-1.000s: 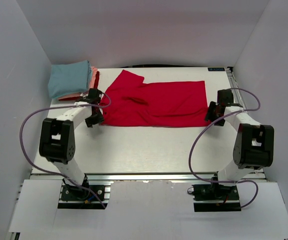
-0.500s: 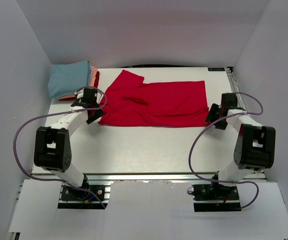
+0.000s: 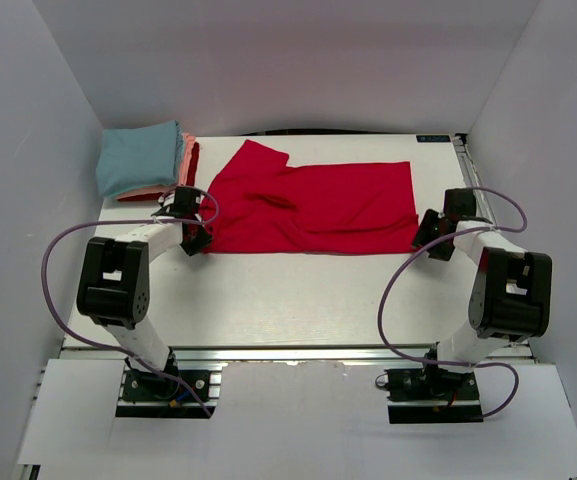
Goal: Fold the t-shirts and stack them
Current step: Fold the flattened tshirt in 1/3 of the way
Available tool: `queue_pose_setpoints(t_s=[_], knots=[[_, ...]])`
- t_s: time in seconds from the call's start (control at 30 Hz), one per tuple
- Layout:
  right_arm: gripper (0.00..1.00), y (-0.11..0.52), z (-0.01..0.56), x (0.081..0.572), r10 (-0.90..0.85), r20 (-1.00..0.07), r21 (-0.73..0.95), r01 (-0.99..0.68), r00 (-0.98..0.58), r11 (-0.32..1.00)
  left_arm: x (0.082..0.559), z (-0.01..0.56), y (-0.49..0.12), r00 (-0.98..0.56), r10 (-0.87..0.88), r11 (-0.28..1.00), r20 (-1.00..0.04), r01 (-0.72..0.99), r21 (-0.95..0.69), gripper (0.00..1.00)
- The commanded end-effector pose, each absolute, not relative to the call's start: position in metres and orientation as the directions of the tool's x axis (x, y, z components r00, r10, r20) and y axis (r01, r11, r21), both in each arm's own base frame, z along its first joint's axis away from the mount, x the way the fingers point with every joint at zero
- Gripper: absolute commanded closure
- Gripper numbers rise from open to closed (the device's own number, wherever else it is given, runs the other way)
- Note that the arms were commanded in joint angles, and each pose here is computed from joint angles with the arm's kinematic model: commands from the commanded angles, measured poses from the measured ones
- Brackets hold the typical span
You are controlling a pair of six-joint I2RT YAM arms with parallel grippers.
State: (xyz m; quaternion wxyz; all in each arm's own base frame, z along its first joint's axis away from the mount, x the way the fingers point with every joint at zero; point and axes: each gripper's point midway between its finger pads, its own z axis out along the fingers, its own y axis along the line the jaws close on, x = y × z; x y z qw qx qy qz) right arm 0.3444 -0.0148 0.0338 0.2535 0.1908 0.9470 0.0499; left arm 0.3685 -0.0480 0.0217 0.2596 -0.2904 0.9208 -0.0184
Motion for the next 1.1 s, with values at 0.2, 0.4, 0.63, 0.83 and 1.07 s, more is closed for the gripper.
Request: queue_pose_setpoints(t_s=[0.2,0.4,0.63,0.83,1.07], knots=[[0.43,-0.015,0.017,0.352,0.396,-0.455,0.209,0.336,-0.797,0.918,0.368,0.012,-0.048,-0.703,-0.548,0.830,-0.454,-0.526,-0.187,0.85],[0.75,-0.016,0.012,0.371,0.402,-0.458,0.217,0.340,-0.793,0.915,0.363,0.011,-0.042,-0.708,-0.532,0.835,-0.464,-0.531,-0.148,1.00],[1.00,-0.015,0.012,0.361,0.405,-0.437,0.207,0.348,-0.803,0.914,0.350,0.019,-0.024,-0.707,-0.507,0.831,-0.493,-0.554,-0.060,1.00],[1.00,-0.013,0.011,0.342,0.400,-0.396,0.193,0.351,-0.826,0.916,0.318,0.026,-0.013,-0.719,-0.498,0.824,-0.485,-0.567,-0.007,1.00],[1.00,-0.009,0.010,0.309,0.409,-0.337,0.179,0.369,-0.848,0.912,0.286,0.035,-0.005,-0.719,-0.500,0.817,-0.483,-0.576,0.013,1.00]])
